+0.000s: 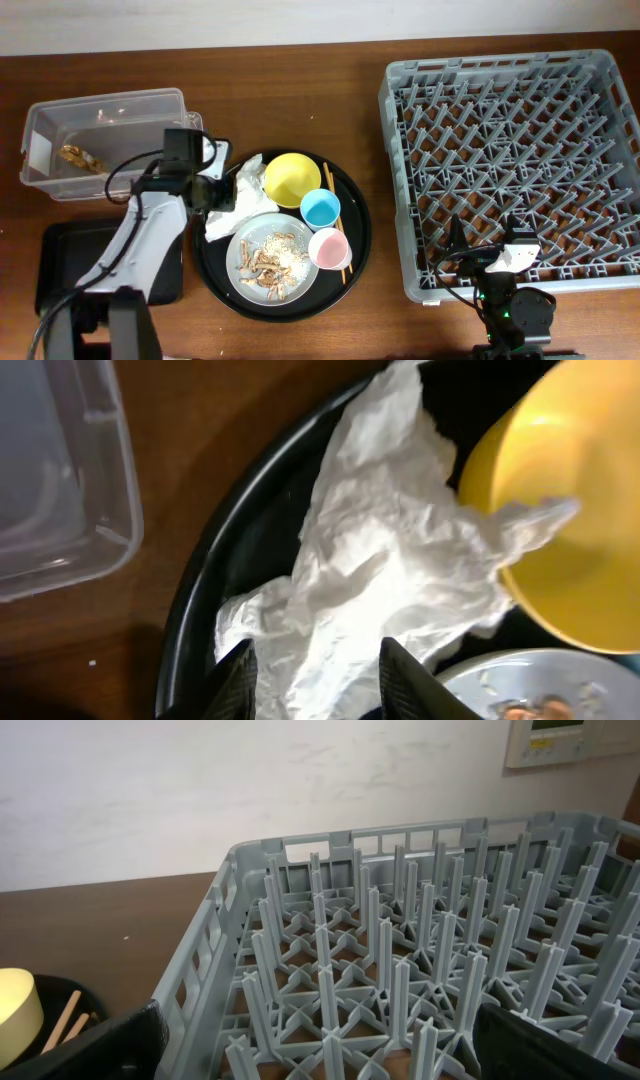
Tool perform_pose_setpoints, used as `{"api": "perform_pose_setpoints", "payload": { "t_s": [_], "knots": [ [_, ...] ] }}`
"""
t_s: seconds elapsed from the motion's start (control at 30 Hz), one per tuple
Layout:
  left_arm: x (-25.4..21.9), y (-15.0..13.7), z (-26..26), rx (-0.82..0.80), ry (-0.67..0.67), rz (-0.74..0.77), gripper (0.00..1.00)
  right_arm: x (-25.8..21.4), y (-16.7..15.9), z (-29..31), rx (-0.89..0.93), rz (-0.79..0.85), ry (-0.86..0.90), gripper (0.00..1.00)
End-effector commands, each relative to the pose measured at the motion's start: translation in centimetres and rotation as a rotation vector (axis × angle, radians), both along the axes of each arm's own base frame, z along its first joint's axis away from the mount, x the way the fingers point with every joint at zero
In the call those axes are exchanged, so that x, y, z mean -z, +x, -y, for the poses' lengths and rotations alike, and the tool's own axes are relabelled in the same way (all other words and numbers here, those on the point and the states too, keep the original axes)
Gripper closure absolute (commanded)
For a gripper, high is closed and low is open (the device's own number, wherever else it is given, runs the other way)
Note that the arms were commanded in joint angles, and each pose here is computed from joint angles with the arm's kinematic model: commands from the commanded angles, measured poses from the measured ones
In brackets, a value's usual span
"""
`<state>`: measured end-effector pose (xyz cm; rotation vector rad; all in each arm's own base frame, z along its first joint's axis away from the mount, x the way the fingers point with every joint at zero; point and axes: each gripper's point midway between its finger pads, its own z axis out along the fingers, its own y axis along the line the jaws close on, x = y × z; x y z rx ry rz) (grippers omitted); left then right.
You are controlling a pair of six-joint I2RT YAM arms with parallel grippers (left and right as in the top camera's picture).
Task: Sort waste into correct bins and load items into the dishwasher rack
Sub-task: 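Carry the gold wrapper left and release it into the clear bin, then grasp the crumpled white tissue with the left gripper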
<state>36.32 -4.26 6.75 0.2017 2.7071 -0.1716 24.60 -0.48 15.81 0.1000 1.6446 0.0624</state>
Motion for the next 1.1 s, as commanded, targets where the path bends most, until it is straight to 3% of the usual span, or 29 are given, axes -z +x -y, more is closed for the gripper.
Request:
{"api": "perform_pose_setpoints", "payload": {
  "t_s": [0.0, 0.23, 0.3, 0.37, 0.43, 0.5, 0.8, 0.93, 1.0, 1.07],
  "knots": [
    [2.2, -0.6, 0.0, 0.084, 0.079, -0.049, 0.6, 0.3, 0.0, 0.3, 0.016, -0.004, 0.003, 0.01],
    [5.1, -1.0, 0.0, 0.089, 0.082, -0.122, 0.62, 0.3, 0.0, 0.3, 0.016, -0.004, 0.003, 0.01],
    [5.0, -1.0, 0.0, 0.088, 0.082, -0.121, 0.76, 0.3, 0.0, 0.3, 0.016, -0.004, 0.003, 0.01],
    [5.1, -1.1, 0.0, 0.064, 0.073, -0.128, 0.82, 0.3, 0.0, 0.3, 0.016, -0.004, 0.003, 0.01],
    [4.9, -1.0, 0.0, 0.064, 0.073, -0.123, 0.99, 0.3, 0.0, 0.3, 0.016, -0.004, 0.003, 0.01],
    [4.3, -1.2, 0.0, 0.056, 0.068, -0.118, 1.0, 0.3, 0.0, 0.3, 0.016, -0.004, 0.003, 0.01],
    [-11.1, -0.9, 0.6, 0.019, -0.009, 0.316, 1.0, 0.3, 0.0, 0.3, 0.016, -0.003, 0.003, 0.01],
    [-12.8, -1.5, 0.5, -0.023, -0.041, 0.356, 0.99, 0.3, 0.0, 0.3, 0.016, -0.003, 0.003, 0.01],
    [-14.2, -0.7, 0.6, -0.046, -0.063, 0.414, 0.99, 0.3, 0.0, 0.3, 0.016, -0.004, 0.003, 0.01],
    [-18.1, 2.1, -1.6, -0.137, 0.017, 0.619, 1.0, 0.3, 0.0, 0.3, 0.016, -0.004, 0.003, 0.01]
  ]
}}
